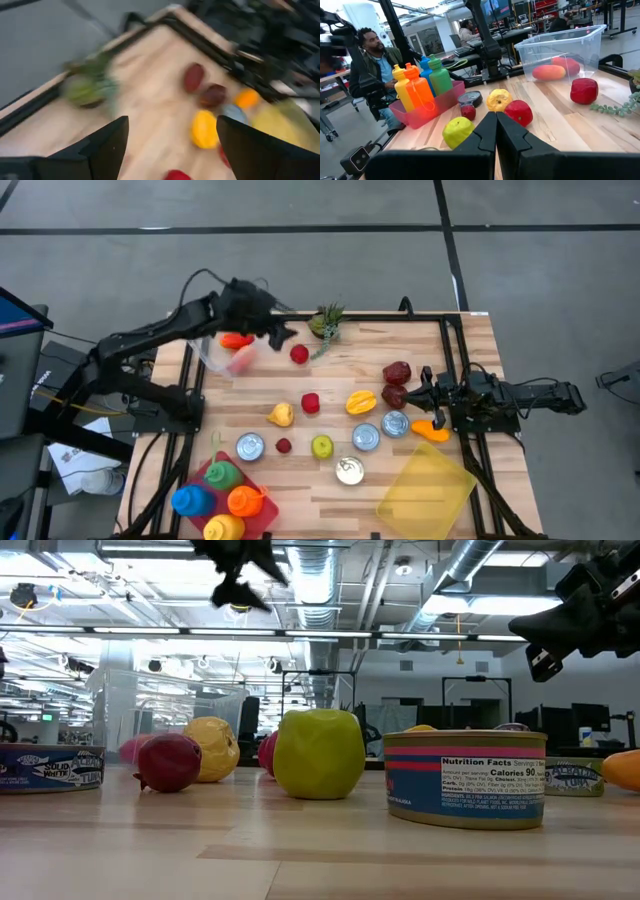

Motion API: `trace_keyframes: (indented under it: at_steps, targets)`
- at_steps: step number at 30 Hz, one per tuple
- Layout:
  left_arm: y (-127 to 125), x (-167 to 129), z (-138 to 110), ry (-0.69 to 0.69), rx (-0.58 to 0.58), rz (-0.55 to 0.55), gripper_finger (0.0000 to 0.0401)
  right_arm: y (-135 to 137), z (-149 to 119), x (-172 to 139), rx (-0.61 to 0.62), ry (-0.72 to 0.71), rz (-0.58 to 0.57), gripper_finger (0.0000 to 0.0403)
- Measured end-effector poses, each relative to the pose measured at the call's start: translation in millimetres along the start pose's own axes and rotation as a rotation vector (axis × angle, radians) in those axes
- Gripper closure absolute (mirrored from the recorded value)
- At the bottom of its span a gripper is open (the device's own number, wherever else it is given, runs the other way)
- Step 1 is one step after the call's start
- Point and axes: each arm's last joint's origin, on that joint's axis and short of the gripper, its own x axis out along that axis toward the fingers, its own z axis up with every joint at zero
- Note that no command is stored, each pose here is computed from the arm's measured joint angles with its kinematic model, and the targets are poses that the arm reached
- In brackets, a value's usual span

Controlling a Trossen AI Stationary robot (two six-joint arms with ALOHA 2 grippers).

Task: Pick & Place Food Item
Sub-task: Put the yellow pear into the transparent bin

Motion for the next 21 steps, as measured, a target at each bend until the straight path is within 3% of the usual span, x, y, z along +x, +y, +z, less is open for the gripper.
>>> trace_keyframes:
  at_steps: [5, 12, 21]
  targets:
    - [-52.5, 8.4, -27.2, 0.103, 0.138, -0.134, 0.0107, 0.0, 0.1, 0.0, 0.0, 0.0, 0.0, 0.0403]
    - [-78.3, 24.4, -75.1, 0.335, 0.127, 0.083, 0.0107, 0.0, 0.0, 0.0, 0.0, 0.0, 0.0, 0.0403]
    - [-85.4, 50.1, -104.3, 0.506, 0.25, 0.161, 0.0107, 0.0, 0.1, 0.0, 0.0, 0.0, 0.0, 0.0403]
